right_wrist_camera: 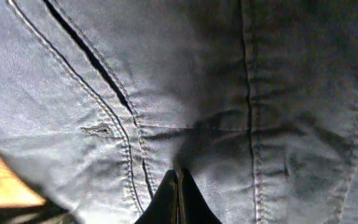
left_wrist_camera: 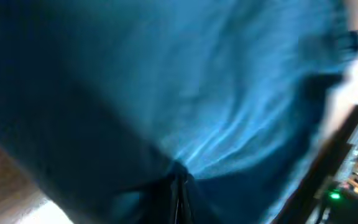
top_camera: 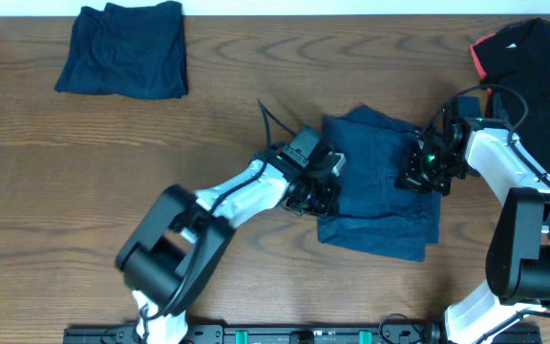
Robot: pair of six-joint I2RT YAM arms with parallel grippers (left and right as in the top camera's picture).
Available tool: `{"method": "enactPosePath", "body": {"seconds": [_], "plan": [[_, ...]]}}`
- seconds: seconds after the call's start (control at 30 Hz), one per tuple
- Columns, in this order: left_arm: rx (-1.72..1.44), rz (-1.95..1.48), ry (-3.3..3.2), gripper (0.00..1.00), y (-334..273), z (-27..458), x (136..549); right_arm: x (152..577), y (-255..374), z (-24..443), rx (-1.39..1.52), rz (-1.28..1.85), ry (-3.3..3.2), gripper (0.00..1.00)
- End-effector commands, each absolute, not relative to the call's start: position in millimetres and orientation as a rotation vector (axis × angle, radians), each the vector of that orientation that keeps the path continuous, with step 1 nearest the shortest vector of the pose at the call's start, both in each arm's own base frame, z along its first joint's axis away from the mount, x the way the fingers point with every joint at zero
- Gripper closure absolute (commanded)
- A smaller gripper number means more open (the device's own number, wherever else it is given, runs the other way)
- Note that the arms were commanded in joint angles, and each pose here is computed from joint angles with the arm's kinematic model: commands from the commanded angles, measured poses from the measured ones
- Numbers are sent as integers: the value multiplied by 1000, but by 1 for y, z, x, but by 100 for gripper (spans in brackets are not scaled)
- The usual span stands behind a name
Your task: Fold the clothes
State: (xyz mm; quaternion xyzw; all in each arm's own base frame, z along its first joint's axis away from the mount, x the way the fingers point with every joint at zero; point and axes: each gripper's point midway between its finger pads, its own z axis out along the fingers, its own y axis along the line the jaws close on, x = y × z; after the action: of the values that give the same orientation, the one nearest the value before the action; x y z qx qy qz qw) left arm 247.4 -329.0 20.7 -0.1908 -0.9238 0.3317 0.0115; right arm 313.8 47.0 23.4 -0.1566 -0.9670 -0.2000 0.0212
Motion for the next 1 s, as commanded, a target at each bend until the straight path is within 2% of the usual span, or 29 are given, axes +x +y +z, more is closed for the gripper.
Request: {"method": "enactPosePath", "body": {"seconds": [0.0,0.23,0.37,0.5,0.7,0.8,0.97], "plan": [[-524,964,-2824,94,-320,1,233,311,51,21,-492,-629,-2980,99],[-483,665,-2887,94,-284,-15,226,310,45,19,-511,-573,-2988,99],[-478,557,-2936,94,-270,-8,228,310,39,17,-551,-511,-2994,99],[-494,534,-3024,94,-264,18,237,311,39,17,-550,-512,-2997,99],[-543,562,-3282,94,-258,84,270,312,39,17,-549,-516,-3003,99],[-627,707,-3388,94,-269,119,286,313,39,17,-549,-522,-3003,99],[-663,863,-3471,94,-289,134,310,312,43,17,-538,-531,-3000,99]]}}
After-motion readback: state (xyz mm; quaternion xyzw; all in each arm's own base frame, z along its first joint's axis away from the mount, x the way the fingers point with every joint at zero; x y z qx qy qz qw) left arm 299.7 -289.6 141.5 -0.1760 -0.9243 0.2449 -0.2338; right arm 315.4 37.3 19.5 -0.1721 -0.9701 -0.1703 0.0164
